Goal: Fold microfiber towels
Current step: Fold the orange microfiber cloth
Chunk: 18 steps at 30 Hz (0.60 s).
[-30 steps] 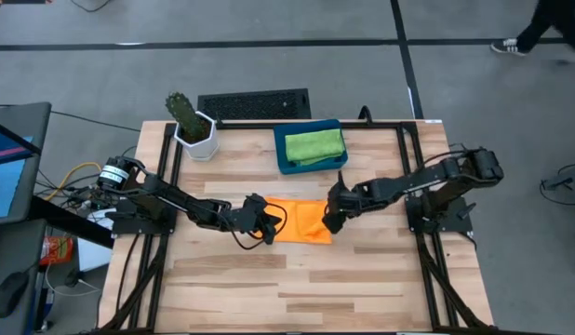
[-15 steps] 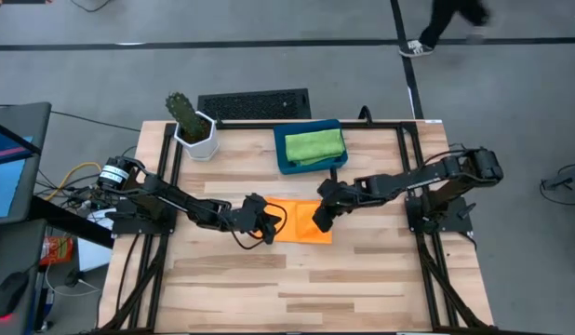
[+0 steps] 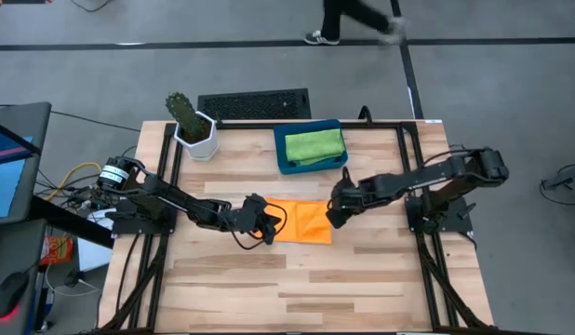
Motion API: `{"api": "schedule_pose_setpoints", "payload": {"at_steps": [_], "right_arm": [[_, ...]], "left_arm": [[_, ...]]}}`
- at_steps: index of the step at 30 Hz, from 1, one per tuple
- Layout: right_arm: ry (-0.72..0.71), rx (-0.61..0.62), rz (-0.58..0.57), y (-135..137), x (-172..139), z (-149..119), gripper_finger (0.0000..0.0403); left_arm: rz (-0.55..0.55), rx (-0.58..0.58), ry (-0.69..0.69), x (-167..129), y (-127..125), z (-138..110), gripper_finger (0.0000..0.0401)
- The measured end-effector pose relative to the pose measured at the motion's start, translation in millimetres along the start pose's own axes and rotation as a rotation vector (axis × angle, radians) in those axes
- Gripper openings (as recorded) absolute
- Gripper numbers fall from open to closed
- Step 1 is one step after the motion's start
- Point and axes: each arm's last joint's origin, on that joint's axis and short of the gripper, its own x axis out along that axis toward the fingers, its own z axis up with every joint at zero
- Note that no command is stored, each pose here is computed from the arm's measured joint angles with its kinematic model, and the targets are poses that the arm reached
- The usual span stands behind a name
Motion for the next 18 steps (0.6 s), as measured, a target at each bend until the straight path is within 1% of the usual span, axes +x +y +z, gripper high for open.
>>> {"api": "schedule_pose_setpoints", "payload": {"at_steps": [2,7,9,11,14,16,18], "right_arm": [[-0.003,-0.012,0.020,5,9,0,0.0118],[-0.007,-0.030,0.154,21,28,9,0.0116],[-0.029,-0.038,0.220,29,24,20,0.0116],[-0.087,-0.059,0.276,39,13,34,0.0116],[-0.153,-0.106,0.297,46,0,51,0.0116],[-0.226,-0.151,0.328,51,-8,62,0.0116],[-0.269,-0.183,0.343,52,-10,69,0.0116]], "left_arm": [[0.000,0.000,-0.001,0,0,0,0.0000],[-0.001,-0.001,0.000,0,0,0,0.0000],[-0.002,-0.009,0.000,0,0,0,0.0000],[0.000,-0.016,0.001,0,0,0,0.0000],[-0.002,-0.025,-0.001,0,0,0,0.0000],[-0.004,-0.027,-0.002,0,0,0,0.0000],[-0.005,-0.027,-0.001,0,0,0,0.0000]]}}
